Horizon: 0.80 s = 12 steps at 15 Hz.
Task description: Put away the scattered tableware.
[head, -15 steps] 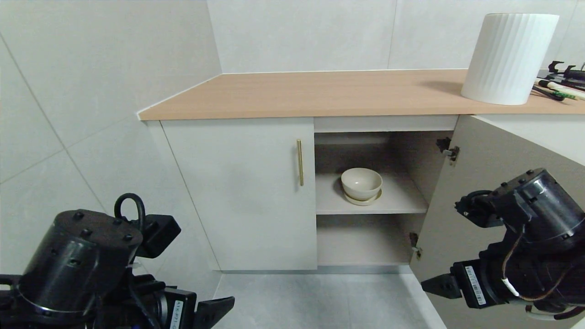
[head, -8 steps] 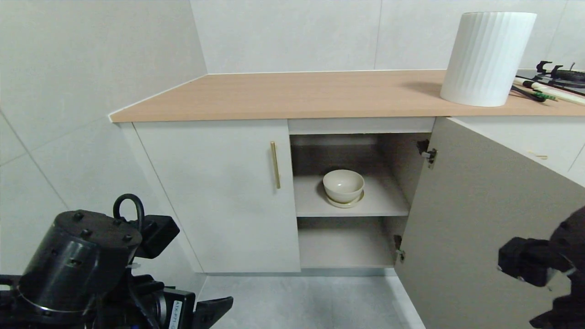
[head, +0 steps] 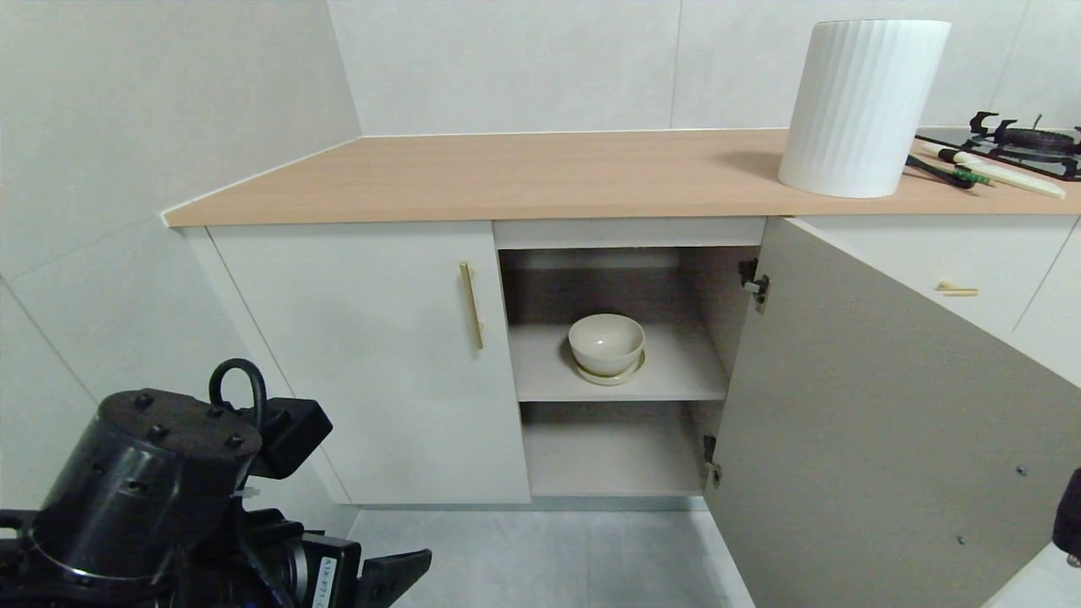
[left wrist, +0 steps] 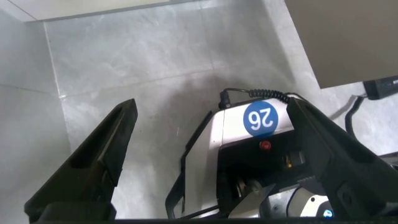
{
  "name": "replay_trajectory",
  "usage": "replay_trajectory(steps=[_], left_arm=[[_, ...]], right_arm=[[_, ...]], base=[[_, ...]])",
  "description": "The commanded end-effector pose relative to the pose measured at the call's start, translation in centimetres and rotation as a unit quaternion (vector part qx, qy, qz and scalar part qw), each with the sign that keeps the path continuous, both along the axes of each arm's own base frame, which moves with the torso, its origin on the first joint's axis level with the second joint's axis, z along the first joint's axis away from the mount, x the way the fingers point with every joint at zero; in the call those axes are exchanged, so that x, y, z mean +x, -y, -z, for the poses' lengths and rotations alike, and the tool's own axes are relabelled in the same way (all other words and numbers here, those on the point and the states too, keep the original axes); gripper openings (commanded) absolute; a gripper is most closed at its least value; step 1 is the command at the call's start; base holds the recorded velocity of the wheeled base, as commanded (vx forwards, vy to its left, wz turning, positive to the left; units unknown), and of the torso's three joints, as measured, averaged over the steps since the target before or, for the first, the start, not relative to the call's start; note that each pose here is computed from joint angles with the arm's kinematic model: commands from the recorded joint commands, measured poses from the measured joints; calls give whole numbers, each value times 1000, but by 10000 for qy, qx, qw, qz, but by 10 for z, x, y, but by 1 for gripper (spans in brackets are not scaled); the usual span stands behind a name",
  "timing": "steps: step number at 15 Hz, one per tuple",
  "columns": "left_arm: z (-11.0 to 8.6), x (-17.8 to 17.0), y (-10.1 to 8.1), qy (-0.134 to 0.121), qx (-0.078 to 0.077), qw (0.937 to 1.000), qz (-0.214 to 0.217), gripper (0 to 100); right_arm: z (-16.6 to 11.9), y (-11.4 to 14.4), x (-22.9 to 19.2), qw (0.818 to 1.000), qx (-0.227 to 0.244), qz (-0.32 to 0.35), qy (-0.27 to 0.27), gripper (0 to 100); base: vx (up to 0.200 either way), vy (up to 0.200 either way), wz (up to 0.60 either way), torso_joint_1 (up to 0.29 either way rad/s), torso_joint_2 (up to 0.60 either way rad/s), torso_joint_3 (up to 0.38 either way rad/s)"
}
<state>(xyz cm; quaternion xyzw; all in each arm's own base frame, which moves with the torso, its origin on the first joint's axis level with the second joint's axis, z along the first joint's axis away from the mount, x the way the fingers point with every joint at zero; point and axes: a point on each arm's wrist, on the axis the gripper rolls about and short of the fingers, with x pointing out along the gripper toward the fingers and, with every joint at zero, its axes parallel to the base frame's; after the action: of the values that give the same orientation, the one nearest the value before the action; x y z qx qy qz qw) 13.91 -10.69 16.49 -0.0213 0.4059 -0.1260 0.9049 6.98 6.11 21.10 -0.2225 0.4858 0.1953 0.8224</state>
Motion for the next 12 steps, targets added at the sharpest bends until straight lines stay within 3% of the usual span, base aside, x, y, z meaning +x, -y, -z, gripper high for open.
replay_trajectory(steps=[1, 4, 8, 12], left_arm=[[0, 0, 0, 9, -6, 10000, -4, 100], [0, 0, 0, 3, -1, 10000, -4, 100], [1, 0, 0, -9, 9, 10000, -4, 100], [1, 0, 0, -9, 9, 10000, -4, 100]], right_arm=[[-3, 8, -2, 9995, 9, 261, 196, 100], [-8, 18, 7, 9931, -177, 1076, 438, 100], [-25, 32, 13, 9806, -70, 1807, 755, 100], [-36, 51, 18, 9648, -296, 2446, 914, 100]], base=[[0, 0, 0, 0, 0, 0], [0, 0, 0, 0, 0, 0], [0, 0, 0, 0, 0, 0], [0, 0, 0, 0, 0, 0]])
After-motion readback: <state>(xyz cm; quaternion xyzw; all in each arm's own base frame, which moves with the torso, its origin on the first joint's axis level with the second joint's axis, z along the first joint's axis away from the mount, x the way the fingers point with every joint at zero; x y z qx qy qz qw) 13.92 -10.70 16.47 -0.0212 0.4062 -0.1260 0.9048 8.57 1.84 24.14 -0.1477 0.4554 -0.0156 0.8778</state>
